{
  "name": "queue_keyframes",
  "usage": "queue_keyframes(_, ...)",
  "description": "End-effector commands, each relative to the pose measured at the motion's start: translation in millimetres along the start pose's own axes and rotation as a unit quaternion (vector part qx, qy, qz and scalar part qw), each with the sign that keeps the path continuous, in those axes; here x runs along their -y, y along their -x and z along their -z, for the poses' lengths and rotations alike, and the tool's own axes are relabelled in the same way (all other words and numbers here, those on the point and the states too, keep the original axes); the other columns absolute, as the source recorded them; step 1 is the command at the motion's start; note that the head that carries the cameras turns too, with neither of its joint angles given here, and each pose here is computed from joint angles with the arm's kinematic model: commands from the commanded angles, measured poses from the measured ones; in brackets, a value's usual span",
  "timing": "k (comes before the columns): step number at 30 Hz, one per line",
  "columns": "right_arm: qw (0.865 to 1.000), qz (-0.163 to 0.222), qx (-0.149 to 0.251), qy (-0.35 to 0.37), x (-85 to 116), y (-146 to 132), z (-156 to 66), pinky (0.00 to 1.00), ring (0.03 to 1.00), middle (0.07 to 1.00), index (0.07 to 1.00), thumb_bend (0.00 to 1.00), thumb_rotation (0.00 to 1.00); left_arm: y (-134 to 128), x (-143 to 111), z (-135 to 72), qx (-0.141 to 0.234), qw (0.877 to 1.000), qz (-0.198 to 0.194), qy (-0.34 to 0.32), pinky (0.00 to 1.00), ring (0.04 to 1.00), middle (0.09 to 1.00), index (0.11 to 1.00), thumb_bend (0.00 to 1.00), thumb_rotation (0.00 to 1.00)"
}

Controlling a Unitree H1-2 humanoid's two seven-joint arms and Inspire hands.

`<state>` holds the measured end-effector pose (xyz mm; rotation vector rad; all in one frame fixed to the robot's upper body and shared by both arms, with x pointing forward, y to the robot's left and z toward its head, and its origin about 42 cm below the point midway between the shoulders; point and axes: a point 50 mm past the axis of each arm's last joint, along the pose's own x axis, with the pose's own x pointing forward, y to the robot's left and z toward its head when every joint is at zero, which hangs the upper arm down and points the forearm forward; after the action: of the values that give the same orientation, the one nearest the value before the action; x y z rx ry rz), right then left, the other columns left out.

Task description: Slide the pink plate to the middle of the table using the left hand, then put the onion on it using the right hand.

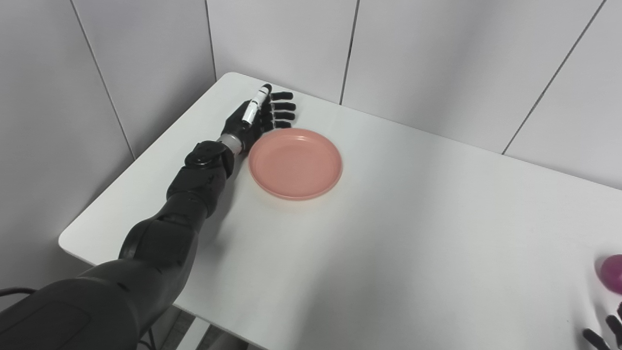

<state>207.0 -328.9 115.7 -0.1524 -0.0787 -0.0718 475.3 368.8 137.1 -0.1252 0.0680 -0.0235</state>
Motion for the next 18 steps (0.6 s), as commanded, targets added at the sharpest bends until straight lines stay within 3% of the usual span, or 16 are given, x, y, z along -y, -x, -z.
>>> queue_keyframes(1, 1.0, -0.001, 0.013, 0.002, -1.0, -4.0, -9.2, 0.99, 0.964, 0.972, 0.953, 0.55, 0.98, -16.3, 14.8, -30.0, 0.032, 0.999, 0.027, -0.007, 0.6, 0.64, 0.651, 0.637, 0.34, 1.0)
queue_keyframes(10, 1.0, 0.002, 0.016, 0.001, -5.7, -3.8, -11.1, 0.98, 0.964, 0.956, 0.938, 0.51, 0.99, -20.5, 37.0, -29.1, 0.025, 0.998, 0.049, -0.011, 0.62, 0.649, 0.662, 0.656, 0.34, 1.0)
queue_keyframes(14, 1.0, 0.001, 0.018, 0.004, -7.1, -3.4, -10.6, 0.98, 0.96, 0.957, 0.944, 0.44, 1.0, -21.8, 44.9, -27.8, 0.022, 0.998, 0.06, -0.006, 0.62, 0.657, 0.669, 0.663, 0.35, 1.0)
queue_keyframes(18, 0.999, -0.021, 0.024, 0.019, -5.6, -5.1, -8.5, 1.0, 0.994, 0.993, 0.991, 0.4, 1.0, -22.8, 54.5, -26.5, 0.02, 0.997, 0.068, 0.0, 0.63, 0.662, 0.672, 0.662, 0.33, 1.0)
